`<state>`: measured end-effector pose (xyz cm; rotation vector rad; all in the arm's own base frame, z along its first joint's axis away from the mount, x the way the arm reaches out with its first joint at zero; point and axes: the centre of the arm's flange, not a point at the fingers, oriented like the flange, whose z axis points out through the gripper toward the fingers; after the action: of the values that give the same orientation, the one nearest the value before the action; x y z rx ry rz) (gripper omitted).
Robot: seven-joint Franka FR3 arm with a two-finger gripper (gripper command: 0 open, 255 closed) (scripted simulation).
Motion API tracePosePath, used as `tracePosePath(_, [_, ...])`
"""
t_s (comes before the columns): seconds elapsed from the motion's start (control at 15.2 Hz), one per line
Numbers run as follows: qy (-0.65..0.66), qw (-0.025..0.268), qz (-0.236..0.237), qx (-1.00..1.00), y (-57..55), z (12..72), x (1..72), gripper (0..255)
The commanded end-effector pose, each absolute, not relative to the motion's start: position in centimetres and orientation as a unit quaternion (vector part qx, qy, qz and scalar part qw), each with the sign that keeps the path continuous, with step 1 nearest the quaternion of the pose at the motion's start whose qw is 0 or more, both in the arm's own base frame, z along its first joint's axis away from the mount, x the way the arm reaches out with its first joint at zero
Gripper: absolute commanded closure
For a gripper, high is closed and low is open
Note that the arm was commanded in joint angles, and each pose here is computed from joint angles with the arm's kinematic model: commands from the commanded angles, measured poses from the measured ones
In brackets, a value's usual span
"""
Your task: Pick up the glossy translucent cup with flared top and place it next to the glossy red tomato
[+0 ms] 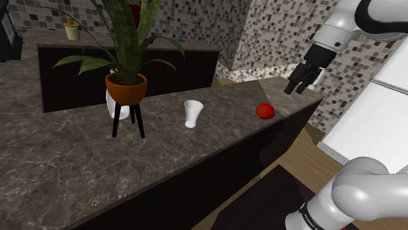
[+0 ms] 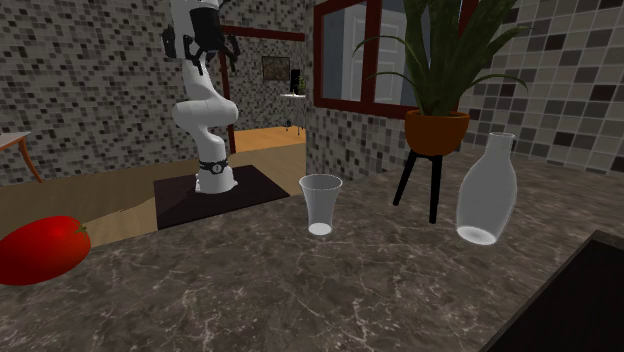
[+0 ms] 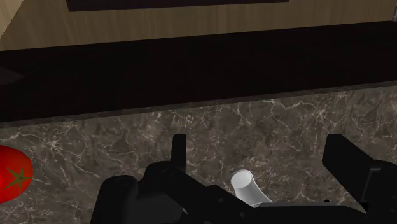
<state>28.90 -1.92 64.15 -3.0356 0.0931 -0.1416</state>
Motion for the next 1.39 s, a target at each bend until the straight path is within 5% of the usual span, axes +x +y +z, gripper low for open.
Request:
tracePosePath(0.0, [0.031,0.051,-0.047,-0.997,-1.9,64.1,28.9,0])
tracePosePath(1.32, [0.055,0.113,-0.026,-0.992,0.1,49.8,51.4,0])
